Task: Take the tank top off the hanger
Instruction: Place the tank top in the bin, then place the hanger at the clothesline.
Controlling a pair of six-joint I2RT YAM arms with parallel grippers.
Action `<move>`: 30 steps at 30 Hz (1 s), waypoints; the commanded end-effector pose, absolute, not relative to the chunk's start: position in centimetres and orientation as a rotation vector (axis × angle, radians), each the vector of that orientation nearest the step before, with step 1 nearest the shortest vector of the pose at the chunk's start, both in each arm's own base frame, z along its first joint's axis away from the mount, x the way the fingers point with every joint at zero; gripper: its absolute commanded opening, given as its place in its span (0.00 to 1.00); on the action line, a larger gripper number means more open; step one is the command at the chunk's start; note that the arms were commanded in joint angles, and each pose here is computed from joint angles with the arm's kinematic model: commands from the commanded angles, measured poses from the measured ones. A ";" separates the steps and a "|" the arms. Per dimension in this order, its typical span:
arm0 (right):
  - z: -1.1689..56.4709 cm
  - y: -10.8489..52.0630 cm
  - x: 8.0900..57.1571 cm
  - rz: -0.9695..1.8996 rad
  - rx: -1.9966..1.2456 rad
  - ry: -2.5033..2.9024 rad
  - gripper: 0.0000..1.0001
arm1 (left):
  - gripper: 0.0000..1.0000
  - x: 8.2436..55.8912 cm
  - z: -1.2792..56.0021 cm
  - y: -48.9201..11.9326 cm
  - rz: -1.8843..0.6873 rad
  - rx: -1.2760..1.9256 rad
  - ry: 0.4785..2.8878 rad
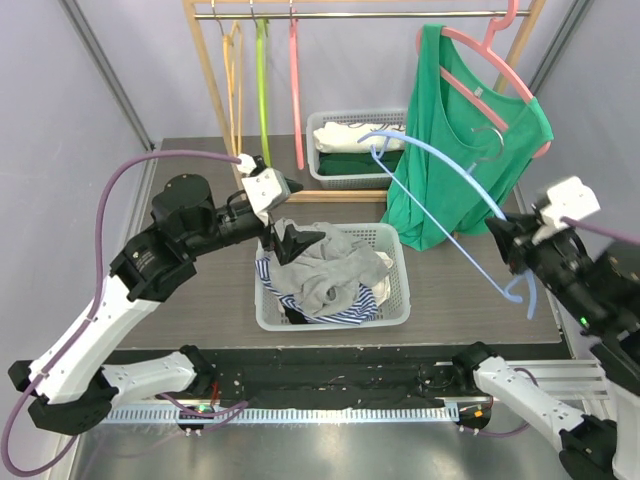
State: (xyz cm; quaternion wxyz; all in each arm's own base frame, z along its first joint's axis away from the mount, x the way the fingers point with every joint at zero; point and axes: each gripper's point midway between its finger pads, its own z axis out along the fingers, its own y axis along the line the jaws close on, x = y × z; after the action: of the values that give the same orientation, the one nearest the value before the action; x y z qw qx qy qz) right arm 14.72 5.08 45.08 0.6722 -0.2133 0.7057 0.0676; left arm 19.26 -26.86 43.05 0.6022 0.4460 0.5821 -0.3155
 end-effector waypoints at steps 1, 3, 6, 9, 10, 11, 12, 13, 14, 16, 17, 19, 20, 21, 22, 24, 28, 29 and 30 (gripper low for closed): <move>49.2 5.3 19.9 0.029 -0.397 1.514 0.01 | 1.00 19.7 44.8 -26.7 -0.659 1.045 1.295; 50.2 6.0 22.7 -0.012 -0.374 1.521 0.01 | 1.00 21.0 44.4 -26.5 -0.610 1.027 1.391; 51.9 6.8 26.1 -0.045 -0.315 1.508 0.01 | 1.00 21.5 43.7 -25.6 -0.557 1.034 1.498; 53.0 8.4 28.8 -0.026 -0.295 1.492 0.01 | 1.00 21.0 43.5 -24.0 -0.493 1.063 1.502; 53.0 8.8 29.6 -0.020 -0.291 1.496 0.01 | 1.00 20.7 43.4 -23.5 -0.472 1.079 1.499; 53.2 9.3 30.2 -0.009 -0.290 1.492 0.01 | 1.00 20.7 43.3 -23.0 -0.435 1.099 1.480; 54.2 9.7 30.6 0.007 -0.281 1.464 0.01 | 1.00 20.8 43.1 -22.5 -0.407 1.100 1.478; 53.5 10.9 32.2 0.011 -0.302 1.484 0.01 | 1.00 20.6 43.4 -21.4 -0.368 1.085 1.477; 53.7 11.5 32.7 0.017 -0.308 1.480 0.01 | 1.00 20.7 43.5 -21.0 -0.344 1.083 1.476; 54.3 13.4 34.1 0.019 -0.329 1.478 0.01 | 1.00 20.3 43.8 -19.9 -0.314 1.081 1.483; 55.2 13.9 34.2 -0.001 -0.348 1.456 0.01 | 1.00 20.1 43.6 -19.6 -0.308 1.087 1.491; 55.6 15.9 34.3 -0.028 -0.388 1.449 0.01 | 1.00 19.5 43.3 -19.0 -0.299 1.105 1.502; 55.7 16.2 35.2 -0.089 -0.388 1.458 0.01 | 1.00 19.2 43.5 -18.5 -0.299 1.100 1.496; 55.9 16.7 35.3 -0.099 -0.397 1.456 0.01 | 1.00 19.0 43.4 -18.4 -0.293 1.109 1.491; 55.9 17.4 35.6 -0.103 -0.404 1.459 0.01 | 1.00 18.9 43.5 -18.0 -0.286 1.105 1.490; 56.5 17.8 36.2 -0.113 -0.386 1.448 0.01 | 1.00 18.5 43.5 -17.5 -0.277 1.098 1.481; 56.8 18.6 37.3 -0.115 -0.362 1.440 0.01 | 1.00 18.1 43.5 -17.1 -0.291 1.076 1.484; 57.2 18.7 37.3 -0.114 -0.357 1.432 0.01 | 1.00 18.0 43.4 -17.1 -0.294 1.076 1.487; 56.7 19.0 37.9 -0.124 -0.360 1.441 0.01 | 1.00 17.9 43.6 -17.0 -0.296 1.073 1.485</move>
State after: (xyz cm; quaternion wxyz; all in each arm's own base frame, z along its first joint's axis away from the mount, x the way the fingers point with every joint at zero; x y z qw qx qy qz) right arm 38.00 20.80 52.27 0.6892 -0.2202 0.6891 -0.0424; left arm 18.11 -17.56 43.31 0.5947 0.4684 0.6398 -0.1326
